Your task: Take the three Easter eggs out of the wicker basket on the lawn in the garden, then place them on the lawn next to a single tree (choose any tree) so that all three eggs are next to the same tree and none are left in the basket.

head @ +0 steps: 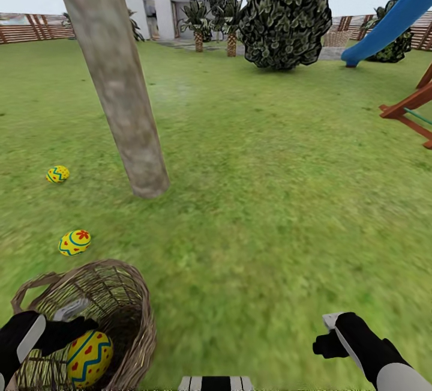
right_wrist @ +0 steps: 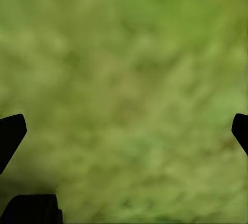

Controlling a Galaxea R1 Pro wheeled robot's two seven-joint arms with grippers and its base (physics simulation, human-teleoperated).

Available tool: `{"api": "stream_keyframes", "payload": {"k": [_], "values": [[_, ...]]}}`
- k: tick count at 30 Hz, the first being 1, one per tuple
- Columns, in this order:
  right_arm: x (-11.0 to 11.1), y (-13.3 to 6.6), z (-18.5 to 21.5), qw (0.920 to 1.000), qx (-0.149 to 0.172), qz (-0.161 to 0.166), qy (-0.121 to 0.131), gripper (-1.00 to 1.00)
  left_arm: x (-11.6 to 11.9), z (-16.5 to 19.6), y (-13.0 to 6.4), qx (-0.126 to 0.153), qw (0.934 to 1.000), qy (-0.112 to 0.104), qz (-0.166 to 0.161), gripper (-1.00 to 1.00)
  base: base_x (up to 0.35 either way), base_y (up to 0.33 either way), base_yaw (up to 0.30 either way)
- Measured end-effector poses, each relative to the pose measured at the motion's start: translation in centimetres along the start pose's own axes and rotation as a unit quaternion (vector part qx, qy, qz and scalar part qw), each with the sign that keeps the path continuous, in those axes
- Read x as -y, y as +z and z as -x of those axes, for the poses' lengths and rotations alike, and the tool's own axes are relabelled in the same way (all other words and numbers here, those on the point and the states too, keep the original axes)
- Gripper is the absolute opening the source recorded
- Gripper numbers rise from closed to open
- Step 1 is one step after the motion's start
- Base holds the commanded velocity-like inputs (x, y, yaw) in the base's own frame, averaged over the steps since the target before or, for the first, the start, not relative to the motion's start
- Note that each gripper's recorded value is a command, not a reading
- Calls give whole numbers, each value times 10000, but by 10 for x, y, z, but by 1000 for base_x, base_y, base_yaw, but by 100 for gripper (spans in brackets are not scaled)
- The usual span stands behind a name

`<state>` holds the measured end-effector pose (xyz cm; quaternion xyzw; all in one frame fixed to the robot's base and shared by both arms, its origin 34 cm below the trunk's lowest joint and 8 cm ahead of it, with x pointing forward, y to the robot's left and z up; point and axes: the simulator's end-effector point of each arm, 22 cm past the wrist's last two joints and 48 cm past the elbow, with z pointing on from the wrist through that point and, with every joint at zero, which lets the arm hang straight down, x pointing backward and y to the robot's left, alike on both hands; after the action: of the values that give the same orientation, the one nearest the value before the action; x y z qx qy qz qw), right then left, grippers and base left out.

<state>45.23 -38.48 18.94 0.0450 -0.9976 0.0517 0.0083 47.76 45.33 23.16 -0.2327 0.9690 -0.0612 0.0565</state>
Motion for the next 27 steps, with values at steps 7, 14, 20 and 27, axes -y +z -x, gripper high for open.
{"api": "stream_keyframes", "payload": {"k": [7, 14, 20, 27], "values": [[-3, 11, -9, 9999, -143, 19, -24, 100, -3, -1, 12, 41, 10000, 30, 47, 100, 0, 13, 0], [-3, 14, -11, 9998, -181, 16, -29, 100, -4, -3, 15, 20, 10000, 9, 46, 100, 0, 204, 0], [-3, 15, -11, 9998, -183, 16, -31, 100, 1, -4, 16, 18, 10000, -18, 2, 100, 0, 5, 0], [-4, 15, -11, 9998, -182, 14, -33, 100, 10, -11, 21, -37, 10000, 16, -37, 100, 0, 0, 0]]}}
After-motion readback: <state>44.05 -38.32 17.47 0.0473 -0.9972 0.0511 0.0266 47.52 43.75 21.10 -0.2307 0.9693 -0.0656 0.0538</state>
